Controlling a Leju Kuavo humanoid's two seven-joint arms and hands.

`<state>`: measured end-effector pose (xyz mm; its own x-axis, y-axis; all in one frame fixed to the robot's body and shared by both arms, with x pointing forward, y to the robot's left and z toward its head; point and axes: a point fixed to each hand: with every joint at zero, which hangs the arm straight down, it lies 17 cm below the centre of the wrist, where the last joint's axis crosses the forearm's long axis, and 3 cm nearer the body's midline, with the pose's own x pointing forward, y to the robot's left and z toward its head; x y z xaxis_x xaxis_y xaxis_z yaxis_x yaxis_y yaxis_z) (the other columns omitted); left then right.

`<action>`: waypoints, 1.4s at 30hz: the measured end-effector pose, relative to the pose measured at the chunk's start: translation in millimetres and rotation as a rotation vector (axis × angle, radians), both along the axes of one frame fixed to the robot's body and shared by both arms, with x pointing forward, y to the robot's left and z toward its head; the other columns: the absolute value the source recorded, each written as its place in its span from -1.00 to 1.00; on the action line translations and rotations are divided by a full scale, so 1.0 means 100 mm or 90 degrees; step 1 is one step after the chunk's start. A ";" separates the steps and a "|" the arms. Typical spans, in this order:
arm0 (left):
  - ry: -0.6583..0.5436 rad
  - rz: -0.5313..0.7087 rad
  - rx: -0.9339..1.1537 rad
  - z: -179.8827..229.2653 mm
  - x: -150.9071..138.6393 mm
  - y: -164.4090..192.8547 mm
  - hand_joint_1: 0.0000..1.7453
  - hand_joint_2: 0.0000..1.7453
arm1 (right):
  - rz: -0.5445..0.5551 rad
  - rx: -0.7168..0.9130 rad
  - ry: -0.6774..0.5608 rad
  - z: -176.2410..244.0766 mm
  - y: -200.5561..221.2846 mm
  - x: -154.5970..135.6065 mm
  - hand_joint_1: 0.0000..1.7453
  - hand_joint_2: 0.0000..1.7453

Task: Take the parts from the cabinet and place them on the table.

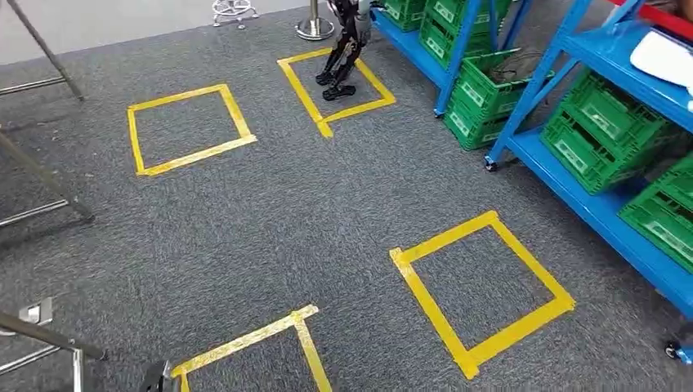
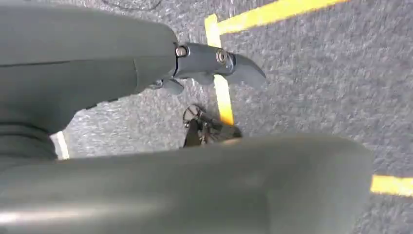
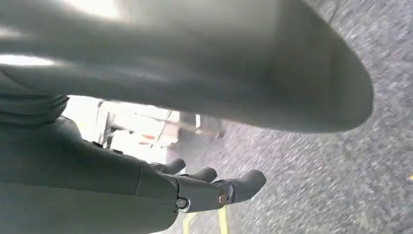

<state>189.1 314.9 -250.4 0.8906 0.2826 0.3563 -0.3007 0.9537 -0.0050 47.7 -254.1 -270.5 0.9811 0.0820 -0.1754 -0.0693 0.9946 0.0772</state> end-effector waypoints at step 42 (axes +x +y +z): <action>0.005 0.040 -0.159 0.06 0.04 -0.55 -1.00 -1.00 | -0.021 0.010 0.029 0.02 0.05 -0.07 -1.00 -1.00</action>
